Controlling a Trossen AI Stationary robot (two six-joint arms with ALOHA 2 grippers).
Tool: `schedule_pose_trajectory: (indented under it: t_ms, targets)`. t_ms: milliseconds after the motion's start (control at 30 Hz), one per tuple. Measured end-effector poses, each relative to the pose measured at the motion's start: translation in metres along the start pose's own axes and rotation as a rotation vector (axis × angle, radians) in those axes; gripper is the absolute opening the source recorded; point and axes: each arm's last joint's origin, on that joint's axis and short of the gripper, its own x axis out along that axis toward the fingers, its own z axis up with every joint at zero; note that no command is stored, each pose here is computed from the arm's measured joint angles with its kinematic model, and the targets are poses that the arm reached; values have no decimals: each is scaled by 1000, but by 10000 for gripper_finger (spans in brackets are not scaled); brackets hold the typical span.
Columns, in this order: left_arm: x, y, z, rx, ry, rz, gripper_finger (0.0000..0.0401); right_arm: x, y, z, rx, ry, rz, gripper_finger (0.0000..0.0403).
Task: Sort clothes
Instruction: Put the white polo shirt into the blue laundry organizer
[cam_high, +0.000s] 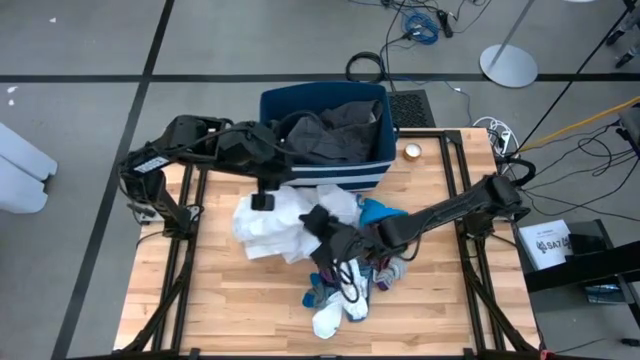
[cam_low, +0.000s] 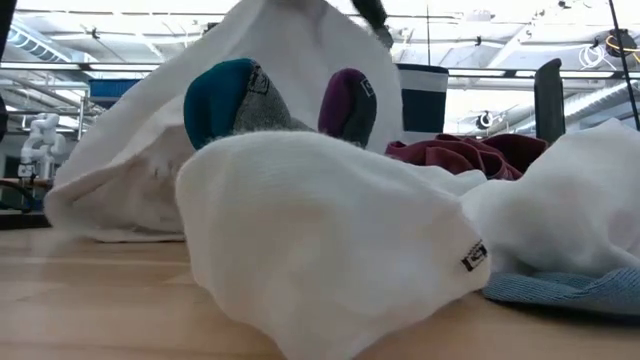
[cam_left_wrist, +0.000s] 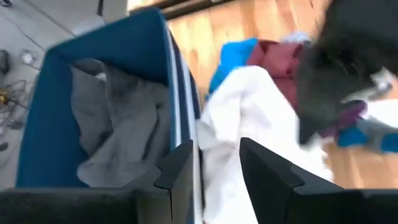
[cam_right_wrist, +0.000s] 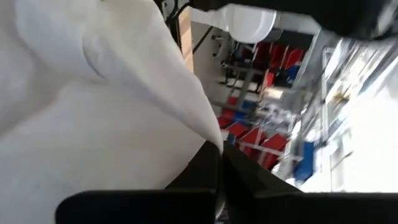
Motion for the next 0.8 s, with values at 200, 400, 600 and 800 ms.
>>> schedule_pose_trajectory:
  t_ms: [200, 400, 600, 800]
  targets:
    - [-20, -2, -11, -44, -13, -92, 143, -38, -27, -55, 318, 82, 82, 0]
    - [-29, -7, -15, -43, -12, -109, 143, -78, -39, -111, 589, 169, 177, 0]
    - [-1, -17, -20, -12, 105, -139, 143, -106, -41, -150, 847, 226, 264, 0]
    - [52, -43, -40, 30, 331, -217, 143, -121, -35, -174, 976, 366, 296, 0]
